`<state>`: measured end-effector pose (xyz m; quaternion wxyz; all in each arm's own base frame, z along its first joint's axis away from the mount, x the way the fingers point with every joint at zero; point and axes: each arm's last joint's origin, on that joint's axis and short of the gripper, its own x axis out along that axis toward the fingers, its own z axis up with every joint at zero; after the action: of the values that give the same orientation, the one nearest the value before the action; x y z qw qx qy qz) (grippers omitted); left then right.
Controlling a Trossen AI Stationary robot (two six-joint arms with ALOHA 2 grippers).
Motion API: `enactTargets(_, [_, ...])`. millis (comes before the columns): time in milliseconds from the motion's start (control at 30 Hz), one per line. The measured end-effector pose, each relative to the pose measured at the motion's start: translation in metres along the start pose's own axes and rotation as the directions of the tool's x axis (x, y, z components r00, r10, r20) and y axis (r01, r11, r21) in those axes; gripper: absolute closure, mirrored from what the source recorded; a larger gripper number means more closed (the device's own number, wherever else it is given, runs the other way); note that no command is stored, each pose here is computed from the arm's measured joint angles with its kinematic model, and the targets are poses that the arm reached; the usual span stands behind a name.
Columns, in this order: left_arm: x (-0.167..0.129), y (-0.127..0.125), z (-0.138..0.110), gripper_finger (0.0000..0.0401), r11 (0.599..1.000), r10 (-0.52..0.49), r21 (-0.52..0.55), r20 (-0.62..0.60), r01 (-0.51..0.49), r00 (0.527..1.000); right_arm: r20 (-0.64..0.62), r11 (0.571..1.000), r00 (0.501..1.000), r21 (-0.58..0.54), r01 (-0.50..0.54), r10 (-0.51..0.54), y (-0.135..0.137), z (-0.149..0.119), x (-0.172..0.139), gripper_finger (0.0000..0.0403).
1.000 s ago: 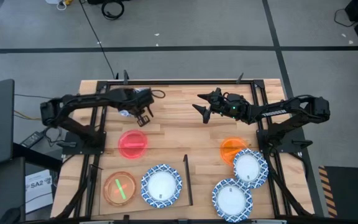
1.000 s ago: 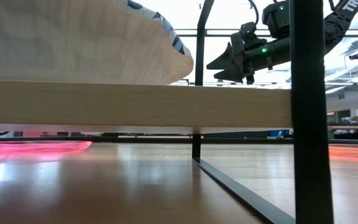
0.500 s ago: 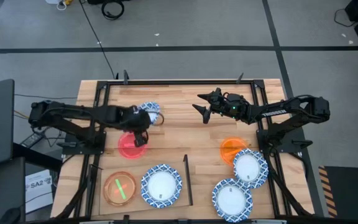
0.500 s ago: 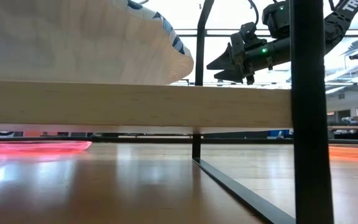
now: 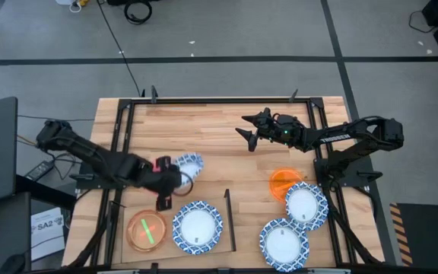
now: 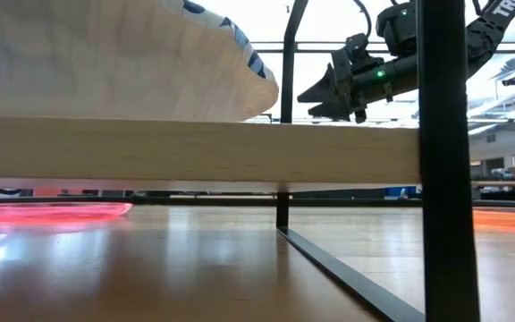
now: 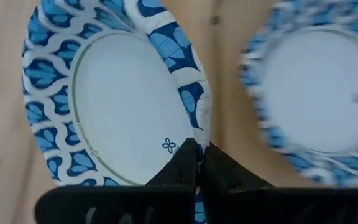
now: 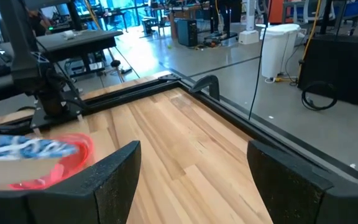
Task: Place and stack plates onto a shelf
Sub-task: Stack the top left blue bowl on top of the other blue bowl on the shelf
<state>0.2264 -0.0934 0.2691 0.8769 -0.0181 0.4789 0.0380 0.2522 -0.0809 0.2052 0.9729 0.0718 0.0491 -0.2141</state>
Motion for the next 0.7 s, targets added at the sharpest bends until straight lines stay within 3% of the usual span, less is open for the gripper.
enactTargets(333, [-0.011,-0.035,-0.004,0.0393,0.986,-0.136,0.109,0.106,0.125,0.985,-0.041,1.000,0.999,-0.005,0.005,-0.006,-0.001,-0.004,0.000,0.0103])
enactTargets(700, [-0.019,-0.053,-0.010,0.0395,0.975,-0.145,0.196,0.180,0.109,0.973,-0.043,1.000,0.999,-0.006,0.006,-0.006,-0.001,-0.004,0.000,0.0103])
